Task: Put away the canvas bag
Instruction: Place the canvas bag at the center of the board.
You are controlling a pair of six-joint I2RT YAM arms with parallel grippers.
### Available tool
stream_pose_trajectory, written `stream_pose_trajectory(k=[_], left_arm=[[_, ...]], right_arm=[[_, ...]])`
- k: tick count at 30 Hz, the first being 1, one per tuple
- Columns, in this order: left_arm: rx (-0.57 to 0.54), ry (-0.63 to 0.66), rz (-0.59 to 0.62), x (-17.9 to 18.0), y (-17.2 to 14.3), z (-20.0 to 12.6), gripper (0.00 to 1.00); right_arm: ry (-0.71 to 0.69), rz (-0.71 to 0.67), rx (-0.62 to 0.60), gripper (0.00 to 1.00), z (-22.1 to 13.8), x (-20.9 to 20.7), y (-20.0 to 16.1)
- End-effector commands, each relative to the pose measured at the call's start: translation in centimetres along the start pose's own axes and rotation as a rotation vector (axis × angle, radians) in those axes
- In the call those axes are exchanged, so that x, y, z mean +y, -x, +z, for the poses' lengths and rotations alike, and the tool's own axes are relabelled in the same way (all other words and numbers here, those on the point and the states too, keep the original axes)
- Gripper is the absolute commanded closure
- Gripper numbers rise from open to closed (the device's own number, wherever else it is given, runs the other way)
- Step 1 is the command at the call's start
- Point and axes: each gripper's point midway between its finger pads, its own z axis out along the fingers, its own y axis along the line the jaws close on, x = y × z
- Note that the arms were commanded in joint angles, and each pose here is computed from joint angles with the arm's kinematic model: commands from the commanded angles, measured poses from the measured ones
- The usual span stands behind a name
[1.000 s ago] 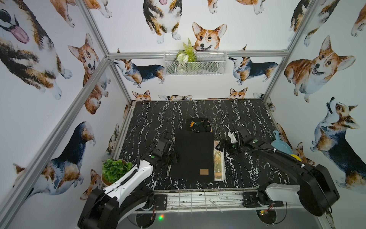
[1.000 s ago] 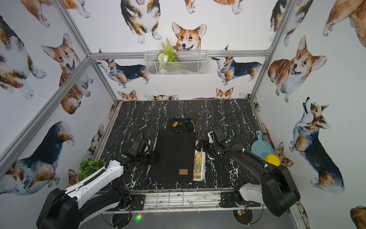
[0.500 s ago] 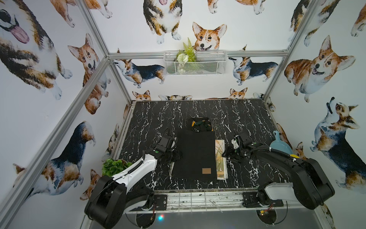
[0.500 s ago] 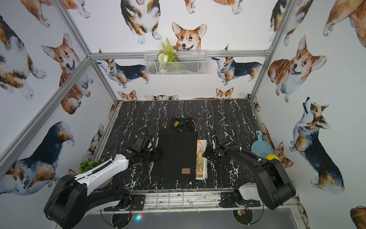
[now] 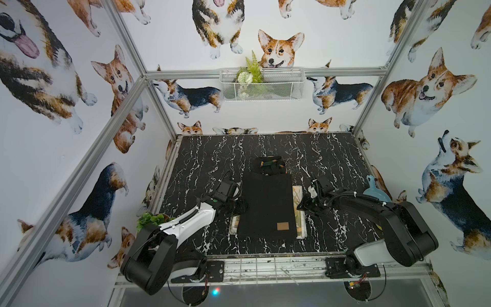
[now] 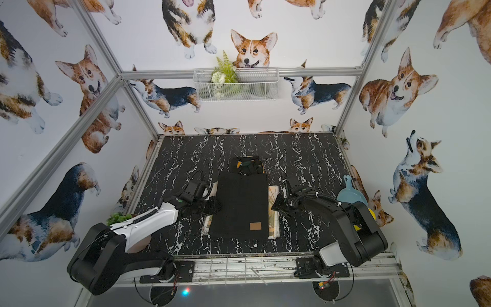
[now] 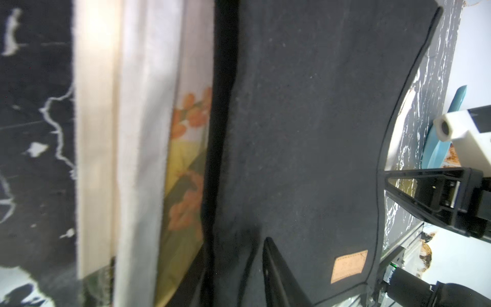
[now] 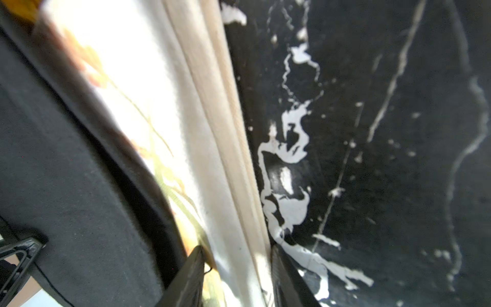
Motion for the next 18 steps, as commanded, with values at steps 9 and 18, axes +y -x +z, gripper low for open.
stream_pose_trajectory(k=[9, 18], left_arm=[[-0.020, -0.055, 0.021, -2.0, 1.2, 0.2, 0.67], [-0.090, 0.188, 0.056, 2.6, 2.8, -3.5, 0.41]], right_arm=[[0.011, 0.003, -0.005, 0.57, 0.1, 0.3, 0.2], [-0.046, -0.033, -0.058, 0.32, -2.2, -0.8, 0.9]])
